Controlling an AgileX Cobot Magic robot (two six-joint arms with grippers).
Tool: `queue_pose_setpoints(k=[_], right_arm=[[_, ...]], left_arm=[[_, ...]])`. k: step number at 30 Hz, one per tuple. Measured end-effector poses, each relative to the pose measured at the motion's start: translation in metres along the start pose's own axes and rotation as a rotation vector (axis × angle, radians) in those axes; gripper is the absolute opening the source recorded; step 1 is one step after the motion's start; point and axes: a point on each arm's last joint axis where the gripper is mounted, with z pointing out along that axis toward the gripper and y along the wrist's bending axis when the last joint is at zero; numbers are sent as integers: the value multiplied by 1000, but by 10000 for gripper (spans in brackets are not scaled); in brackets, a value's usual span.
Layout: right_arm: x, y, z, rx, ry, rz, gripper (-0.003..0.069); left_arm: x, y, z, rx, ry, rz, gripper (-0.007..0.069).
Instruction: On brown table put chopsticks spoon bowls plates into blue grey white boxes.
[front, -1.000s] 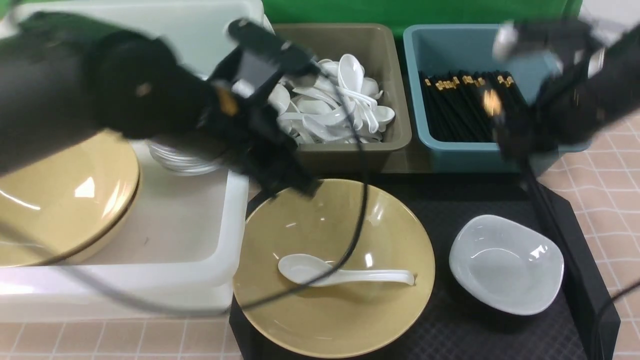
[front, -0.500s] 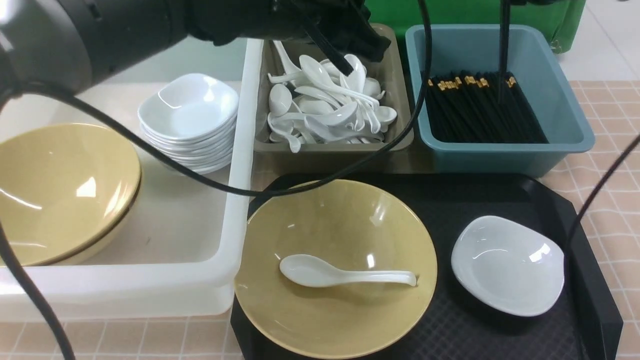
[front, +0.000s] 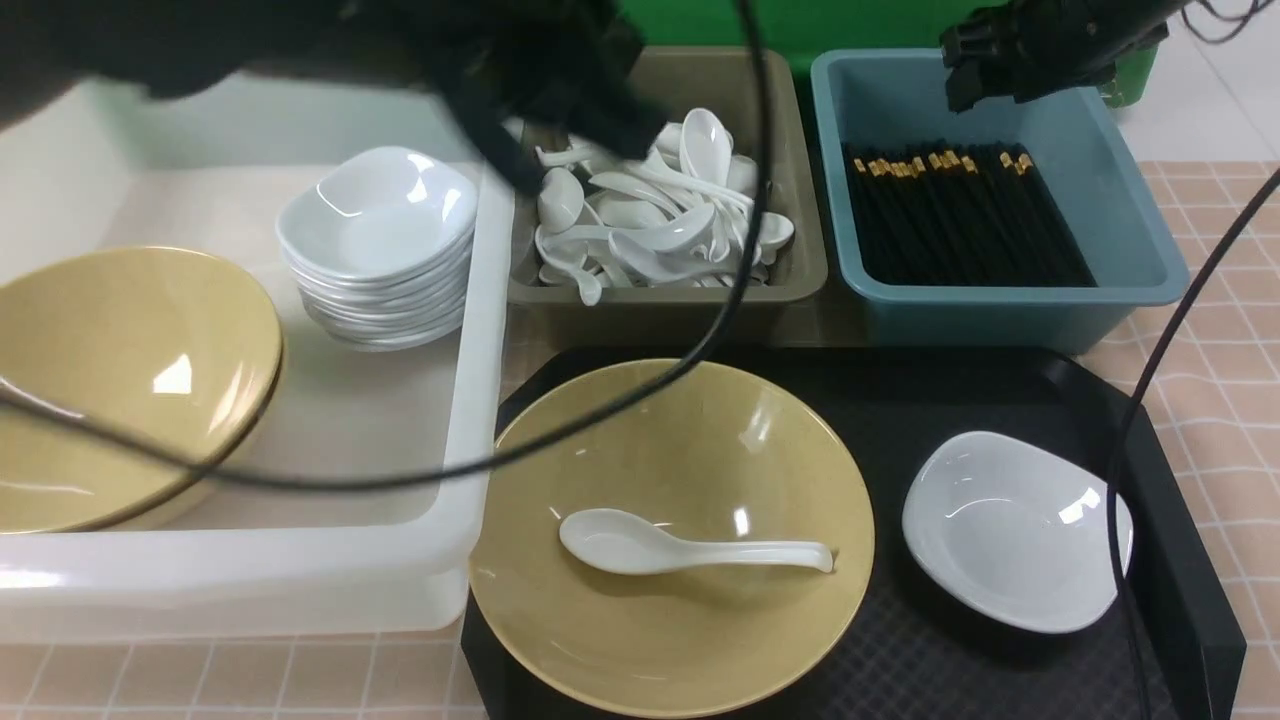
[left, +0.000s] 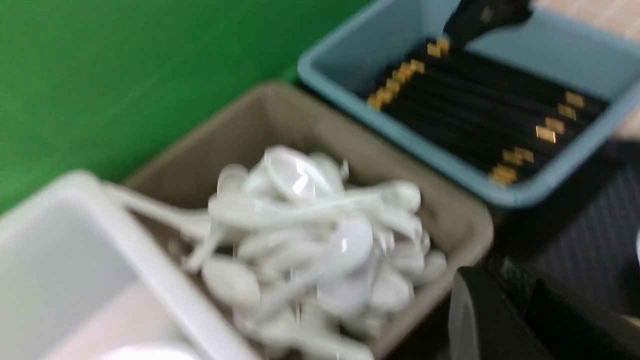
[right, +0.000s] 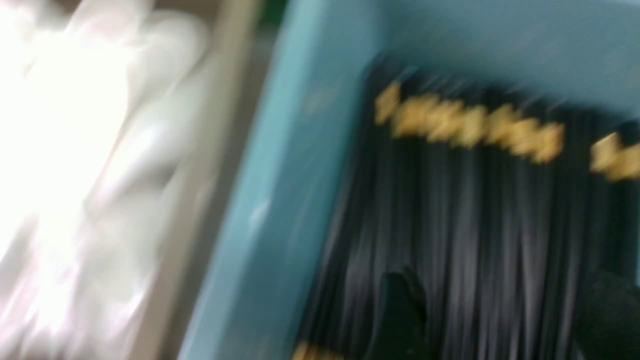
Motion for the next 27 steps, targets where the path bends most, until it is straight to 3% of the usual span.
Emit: queue_pose_setpoints(k=[8, 12, 13, 15, 21, 27], right_arm=[[2, 92, -60, -148, 12, -310, 514], [47, 161, -76, -269, 100, -586, 514], [47, 161, -76, -269, 99, -594, 514], [78, 190, -71, -338, 179, -746, 515], [138, 228, -39, -454, 359, -1006, 515], [154, 238, -9, -477, 435, -1038, 515]], left_arm=[[77, 6, -62, -64, 206, -192, 1], [114, 6, -77, -81, 315, -265, 1], [115, 6, -76, -81, 320, -267, 1], [122, 4, -75, -63, 333, -267, 1], [118, -2, -69, 13, 241, -226, 1], [113, -6, -66, 67, 185, -193, 1]])
